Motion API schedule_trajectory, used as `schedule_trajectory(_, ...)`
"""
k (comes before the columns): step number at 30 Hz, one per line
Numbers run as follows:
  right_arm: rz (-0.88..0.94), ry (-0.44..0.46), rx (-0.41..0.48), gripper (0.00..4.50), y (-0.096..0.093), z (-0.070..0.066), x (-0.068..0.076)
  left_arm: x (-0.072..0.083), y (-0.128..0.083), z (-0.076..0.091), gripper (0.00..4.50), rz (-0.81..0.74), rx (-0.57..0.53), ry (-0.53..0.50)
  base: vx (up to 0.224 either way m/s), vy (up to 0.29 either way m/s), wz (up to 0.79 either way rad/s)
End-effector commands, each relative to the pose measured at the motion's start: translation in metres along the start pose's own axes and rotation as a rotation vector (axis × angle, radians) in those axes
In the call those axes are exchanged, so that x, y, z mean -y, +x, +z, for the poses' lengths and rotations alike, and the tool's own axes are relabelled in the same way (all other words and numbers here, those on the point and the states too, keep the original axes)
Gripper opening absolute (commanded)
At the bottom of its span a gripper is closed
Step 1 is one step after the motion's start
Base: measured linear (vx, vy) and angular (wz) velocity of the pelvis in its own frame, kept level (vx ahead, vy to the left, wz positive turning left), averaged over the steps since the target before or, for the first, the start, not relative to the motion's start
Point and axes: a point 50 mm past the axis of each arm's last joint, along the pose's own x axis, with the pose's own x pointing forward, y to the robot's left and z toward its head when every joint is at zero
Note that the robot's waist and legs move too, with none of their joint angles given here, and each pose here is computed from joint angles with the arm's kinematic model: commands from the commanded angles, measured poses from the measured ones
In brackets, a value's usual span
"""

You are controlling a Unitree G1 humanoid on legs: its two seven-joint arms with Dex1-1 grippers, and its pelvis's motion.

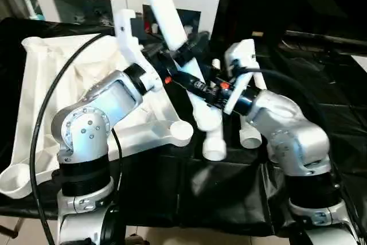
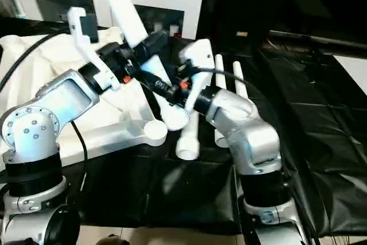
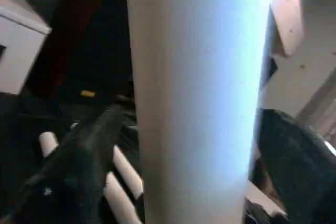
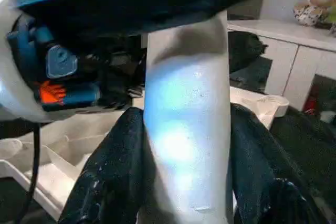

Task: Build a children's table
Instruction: Rotate table base

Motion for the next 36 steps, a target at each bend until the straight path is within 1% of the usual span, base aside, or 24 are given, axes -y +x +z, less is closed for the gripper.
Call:
schedule_trajectory(1, -0.005, -0.048, 0.004, 1.8, 0.001, 0.0, -0.002, -0.003, 0.003, 0.0, 4.15, 0.044, 0.005, -0.01, 0.0, 0.0, 0.0)
schedule_trajectory(3, 0.001, -0.092, -0.013, 1.8, 0.003, -0.004, -0.006, -0.007, 0.003, 0.002, 3.74, 0.081, 0.029, -0.027, 0.0, 0.0, 0.0)
schedule_trajectory(6, -0.004, -0.111, -0.025, 1.8, 0.004, -0.009, -0.009, -0.007, 0.003, 0.002, 3.7, 0.088, 0.039, -0.032, 0.0, 0.0, 0.0)
schedule_trajectory(7, -0.006, -0.112, -0.024, 1.8, 0.004, -0.01, -0.009, -0.007, 0.003, 0.002, 3.58, 0.087, 0.039, -0.032, 0.0, 0.0, 0.0)
schedule_trajectory(8, -0.015, -0.115, -0.022, 1.8, 0.005, -0.01, -0.009, -0.007, 0.003, 0.002, 3.58, 0.09, 0.039, -0.031, 0.0, 0.0, 0.0)
schedule_trajectory(9, -0.022, -0.115, -0.02, 1.8, 0.005, -0.01, -0.008, -0.007, 0.003, 0.002, 3.33, 0.094, 0.038, -0.03, 0.0, 0.0, 0.0)
schedule_trajectory(11, -0.034, -0.116, -0.015, 1.8, 0.005, -0.011, -0.007, -0.007, 0.003, 0.001, 3.24, 0.1, 0.035, -0.029, 0.0, 0.0, 0.0)
schedule_trajectory(14, -0.045, -0.12, -0.01, 1.8, 0.006, -0.011, -0.006, -0.008, 0.003, 0.001, 2.87, 0.113, 0.031, -0.03, 0.0, 0.0, 0.0)
schedule_trajectory(19, -0.059, -0.119, -0.005, 1.8, 0.007, -0.011, -0.005, -0.009, 0.004, 0.0, 2.66, 0.131, 0.026, -0.022, 0.0, 0.0, 0.0)
schedule_trajectory(21, -0.062, -0.119, -0.002, 1.8, 0.007, -0.011, -0.004, -0.009, 0.004, 0.0, 2.43, 0.127, 0.027, -0.019, 0.0, 0.0, 0.0)
schedule_trajectory(23, -0.069, -0.114, -0.002, 1.8, 0.008, -0.011, -0.004, -0.009, 0.004, 0.0, 2.35, 0.127, 0.028, -0.016, 0.0, 0.0, 0.0)
schedule_trajectory(24, -0.07, -0.105, 0.0, 1.8, 0.008, -0.011, -0.004, -0.009, 0.004, 0.001, 2.28, 0.125, 0.028, -0.013, 0.0, 0.0, 0.0)
schedule_trajectory(25, -0.056, -0.033, 0.016, 2.36, 0.008, -0.01, -0.004, -0.008, 0.003, 0.002, 2.08, 0.104, 0.019, 0.005, 0.0, 0.0, 0.0)
schedule_trajectory(26, -0.054, -0.028, 0.017, 2.5, 0.008, -0.009, -0.004, -0.007, 0.003, 0.002, 2.02, 0.102, 0.019, 0.006, 0.0, 0.0, 0.0)
schedule_trajectory(28, -0.029, 0.049, 0.033, 2.52, 0.007, -0.007, -0.004, -0.006, 0.002, 0.003, 1.99, 0.073, 0.004, 0.027, 0.0, 0.0, 0.0)
schedule_trajectory(30, 0.016, 0.099, 0.031, 2.81, 0.003, -0.004, -0.003, -0.006, -0.001, 0.004, 1.84, 0.039, -0.023, 0.051, 0.0, 0.0, 0.0)
schedule_trajectory(31, 0.047, 0.126, 0.014, 2.9, 0.0, -0.004, -0.001, -0.006, -0.003, 0.005, 1.82, 0.012, -0.041, 0.067, 0.0, 0.0, 0.0)
schedule_trajectory(32, 0.073, 0.138, -0.004, 2.9, -0.003, -0.003, 0.001, -0.005, -0.005, 0.006, 1.82, -0.019, -0.062, 0.082, 0.0, 0.0, 0.0)
schedule_trajectory(33, 0.088, 0.146, -0.016, 3.04, -0.005, -0.003, 0.003, -0.005, -0.006, 0.007, 1.81, -0.039, -0.076, 0.092, 0.0, 0.0, 0.0)
schedule_trajectory(34, 0.088, 0.146, -0.016, 3.07, -0.005, -0.003, 0.003, -0.005, -0.006, 0.007, 1.8, -0.039, -0.076, 0.092, 0.0, 0.0, 0.0)
schedule_trajectory(35, 0.148, 0.177, -0.063, 3.09, -0.012, -0.003, 0.006, -0.003, -0.011, 0.011, 1.79, -0.109, -0.107, 0.122, 0.0, 0.0, 0.0)
schedule_trajectory(36, 0.176, 0.205, -0.082, 3.09, -0.014, -0.002, 0.007, -0.002, -0.012, 0.014, 1.79, -0.135, -0.117, 0.134, 0.0, 0.0, 0.0)
